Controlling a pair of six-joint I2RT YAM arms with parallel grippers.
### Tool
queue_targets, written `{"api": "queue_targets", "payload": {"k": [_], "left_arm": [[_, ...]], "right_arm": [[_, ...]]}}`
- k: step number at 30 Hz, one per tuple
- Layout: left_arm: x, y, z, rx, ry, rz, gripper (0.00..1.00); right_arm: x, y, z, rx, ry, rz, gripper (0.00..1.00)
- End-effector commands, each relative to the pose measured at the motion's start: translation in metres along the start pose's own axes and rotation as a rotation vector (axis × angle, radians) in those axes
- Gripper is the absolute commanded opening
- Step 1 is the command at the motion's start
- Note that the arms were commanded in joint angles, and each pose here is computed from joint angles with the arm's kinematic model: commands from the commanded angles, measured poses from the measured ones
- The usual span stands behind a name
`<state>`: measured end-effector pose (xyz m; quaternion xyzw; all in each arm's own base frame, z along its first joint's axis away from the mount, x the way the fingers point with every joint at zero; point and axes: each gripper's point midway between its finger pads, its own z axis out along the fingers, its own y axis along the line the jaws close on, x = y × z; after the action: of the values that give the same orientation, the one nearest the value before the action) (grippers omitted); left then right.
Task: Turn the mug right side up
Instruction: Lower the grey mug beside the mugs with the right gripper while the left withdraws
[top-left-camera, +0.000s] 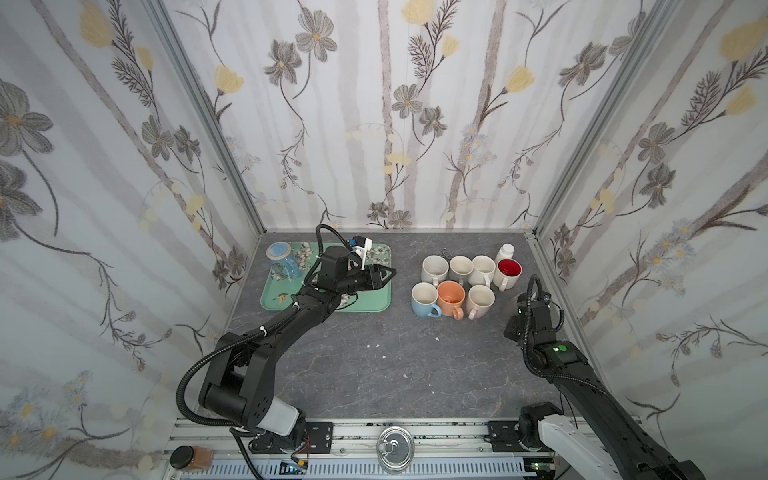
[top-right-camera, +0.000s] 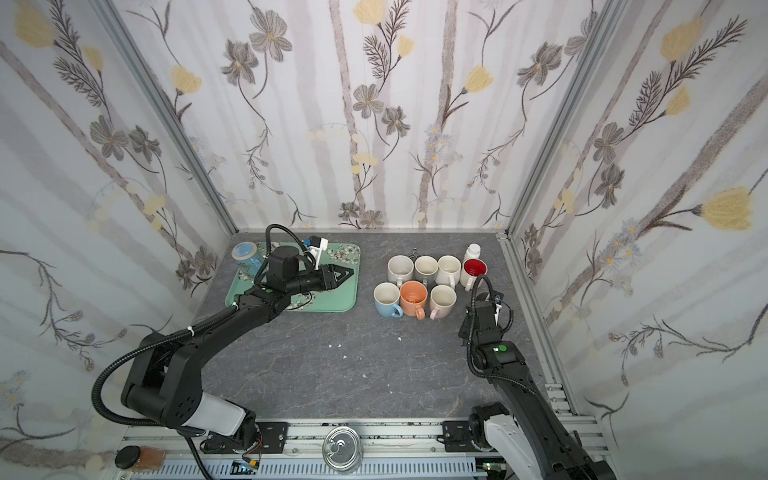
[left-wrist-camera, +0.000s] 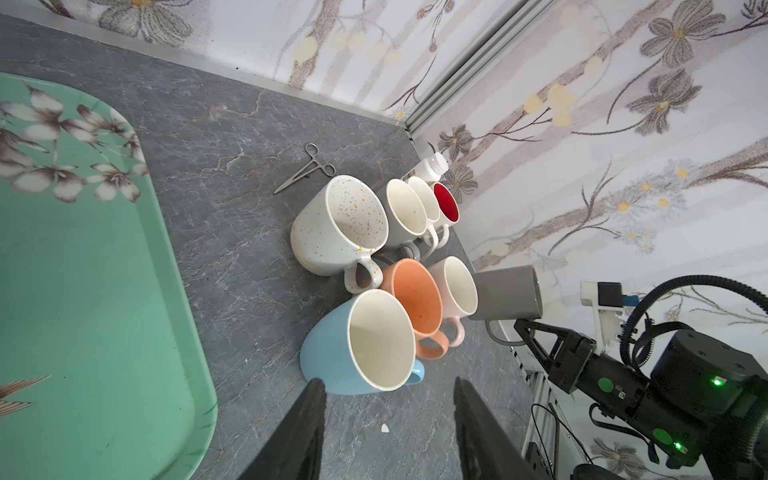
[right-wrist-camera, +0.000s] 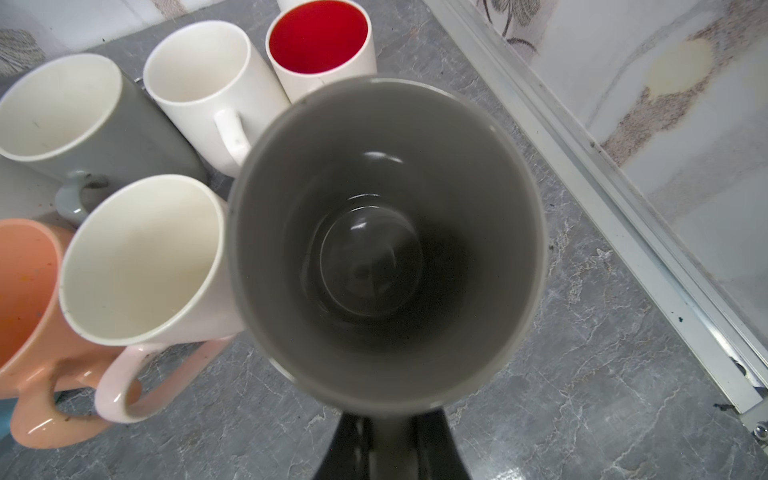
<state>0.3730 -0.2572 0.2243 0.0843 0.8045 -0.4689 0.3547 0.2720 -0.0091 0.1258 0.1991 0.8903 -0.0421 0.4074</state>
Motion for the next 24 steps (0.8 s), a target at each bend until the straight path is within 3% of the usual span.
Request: {"api": "queue_targets", "payload": {"k": [1, 14, 24], "left_arm": [[-0.004, -0.005, -0.003, 0.017, -0.007, 0.023, 0.49], [-0.006, 0.001, -0.013, -0.001, -0.022, 0.016, 0.49], [-0.005, 0.008, -0.015, -0.016, -0.026, 0.007, 0.49]], "right_arm": [[-0.019, 0.011, 0.006, -0.027, -0.066, 0.035, 0.0], [-0.014, 0.02, 0.027, -0.03, -0.047, 0.0, 0.0], [-0.008, 0.032, 0.045, -0.04, 0.0, -0.028, 0.1]]}}
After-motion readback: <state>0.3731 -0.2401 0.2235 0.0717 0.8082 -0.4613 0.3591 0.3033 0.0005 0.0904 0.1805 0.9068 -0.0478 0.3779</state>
